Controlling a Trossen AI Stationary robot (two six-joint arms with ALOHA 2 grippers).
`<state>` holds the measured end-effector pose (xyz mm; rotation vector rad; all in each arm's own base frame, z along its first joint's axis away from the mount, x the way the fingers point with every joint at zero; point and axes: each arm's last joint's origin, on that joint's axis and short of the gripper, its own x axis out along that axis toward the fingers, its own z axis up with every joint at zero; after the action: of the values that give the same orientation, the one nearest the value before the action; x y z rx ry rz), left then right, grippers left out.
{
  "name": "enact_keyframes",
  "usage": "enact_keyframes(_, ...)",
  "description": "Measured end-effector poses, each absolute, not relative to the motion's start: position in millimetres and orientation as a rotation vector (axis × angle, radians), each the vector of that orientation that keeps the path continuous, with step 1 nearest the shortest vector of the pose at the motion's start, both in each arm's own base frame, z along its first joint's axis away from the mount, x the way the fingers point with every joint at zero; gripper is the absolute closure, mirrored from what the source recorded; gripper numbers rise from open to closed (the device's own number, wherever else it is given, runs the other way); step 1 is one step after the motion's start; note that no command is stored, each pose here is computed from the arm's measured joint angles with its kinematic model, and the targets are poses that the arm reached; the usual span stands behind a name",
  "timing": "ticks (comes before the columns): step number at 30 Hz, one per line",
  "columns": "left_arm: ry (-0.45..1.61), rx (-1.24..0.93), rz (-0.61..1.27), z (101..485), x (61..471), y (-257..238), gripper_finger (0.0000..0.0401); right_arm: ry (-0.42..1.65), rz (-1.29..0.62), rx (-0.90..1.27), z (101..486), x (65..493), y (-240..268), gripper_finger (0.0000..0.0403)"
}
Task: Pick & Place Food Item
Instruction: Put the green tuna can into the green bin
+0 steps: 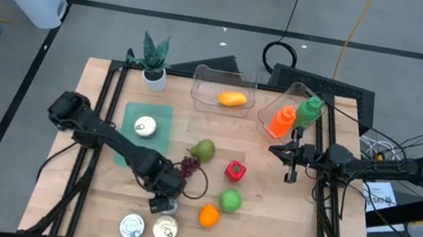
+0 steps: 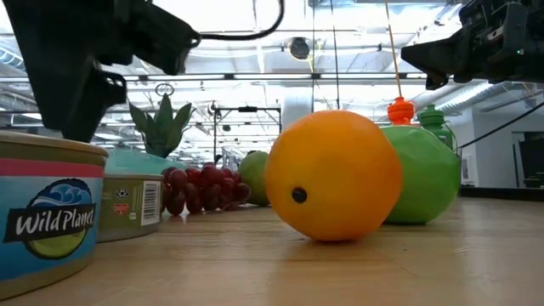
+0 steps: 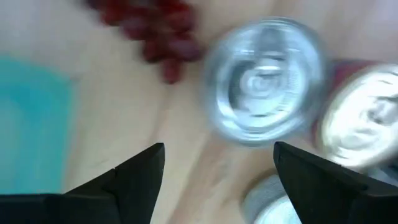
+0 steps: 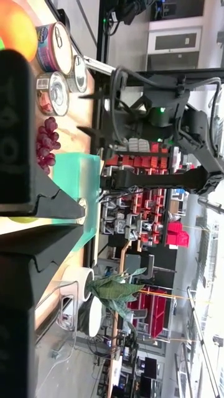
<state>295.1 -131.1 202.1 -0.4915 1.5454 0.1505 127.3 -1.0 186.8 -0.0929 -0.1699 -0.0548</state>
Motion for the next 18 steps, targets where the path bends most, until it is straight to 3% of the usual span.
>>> enact_keyframes(10,1.451,-0.496,0.342,172.0,283.3,-152.2,0.0107,-0.17,-0.055,-0.093,186.8,127.2,-1.0,0.0389)
enact_keyframes(18,1.319,-0.584,0.325,143.6,276.5,-153.8,0.0124,-0.17,-0.055,-0.093,186.8,127.3,-1.0,0.039)
